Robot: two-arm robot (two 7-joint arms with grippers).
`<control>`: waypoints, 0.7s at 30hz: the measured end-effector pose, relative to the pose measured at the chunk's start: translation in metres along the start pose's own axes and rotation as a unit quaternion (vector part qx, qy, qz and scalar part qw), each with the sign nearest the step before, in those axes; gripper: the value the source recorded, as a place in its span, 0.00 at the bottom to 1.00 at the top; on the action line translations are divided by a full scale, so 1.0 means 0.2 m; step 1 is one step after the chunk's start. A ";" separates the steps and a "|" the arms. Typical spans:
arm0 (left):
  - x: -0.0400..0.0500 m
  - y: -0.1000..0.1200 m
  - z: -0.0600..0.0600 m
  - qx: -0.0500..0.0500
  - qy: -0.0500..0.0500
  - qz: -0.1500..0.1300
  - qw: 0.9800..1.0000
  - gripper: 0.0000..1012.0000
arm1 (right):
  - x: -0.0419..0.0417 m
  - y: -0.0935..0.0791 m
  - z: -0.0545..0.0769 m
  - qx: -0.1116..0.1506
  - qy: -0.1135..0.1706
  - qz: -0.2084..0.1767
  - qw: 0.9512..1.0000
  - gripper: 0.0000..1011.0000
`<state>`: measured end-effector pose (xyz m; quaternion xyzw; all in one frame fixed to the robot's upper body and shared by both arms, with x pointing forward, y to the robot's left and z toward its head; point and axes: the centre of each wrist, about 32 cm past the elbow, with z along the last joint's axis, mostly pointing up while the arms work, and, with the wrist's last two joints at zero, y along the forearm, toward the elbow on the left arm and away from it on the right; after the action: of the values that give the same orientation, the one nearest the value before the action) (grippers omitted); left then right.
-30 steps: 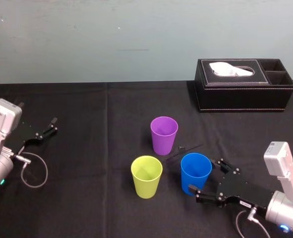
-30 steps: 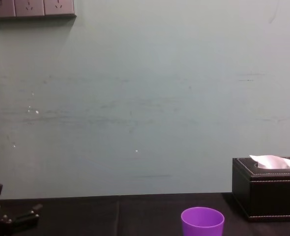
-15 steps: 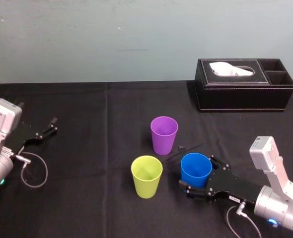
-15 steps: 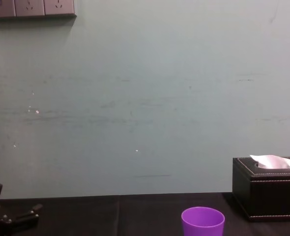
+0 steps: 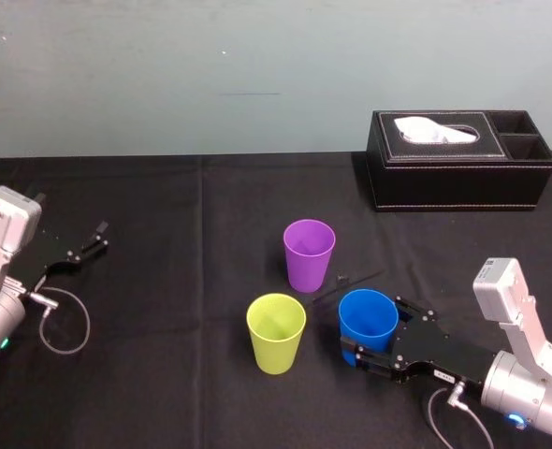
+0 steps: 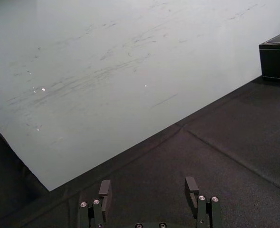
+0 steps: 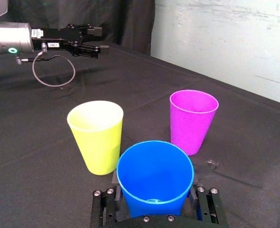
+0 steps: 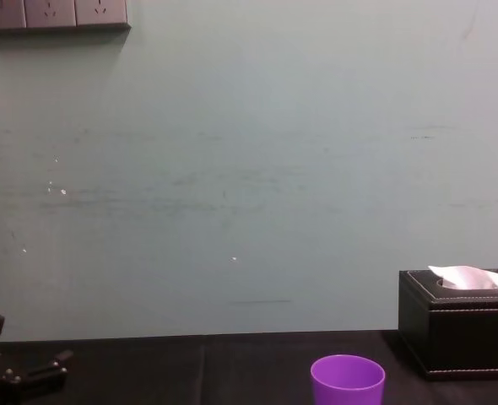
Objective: Stack the three plastic cups sequentially using one hand.
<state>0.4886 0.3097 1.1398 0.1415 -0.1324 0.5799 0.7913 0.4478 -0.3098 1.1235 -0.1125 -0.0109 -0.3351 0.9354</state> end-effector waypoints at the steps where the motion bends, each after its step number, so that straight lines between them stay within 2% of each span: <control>1: 0.000 0.00 0.00 0.000 0.000 0.000 1.000 1.00 | 0.000 0.00 0.00 0.000 0.000 0.000 1.000 0.78; 9: 0.000 0.00 0.00 0.000 0.000 0.000 1.000 1.00 | 0.000 0.00 0.00 0.001 0.000 0.000 1.000 0.73; 21: 0.000 0.00 0.00 0.000 0.000 0.000 1.000 1.00 | 0.001 0.00 0.00 0.002 -0.001 0.000 1.000 0.72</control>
<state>0.4886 0.3097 1.1398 0.1415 -0.1324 0.5800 0.7913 0.4473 -0.3105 1.1239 -0.1113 -0.0120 -0.3352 0.9355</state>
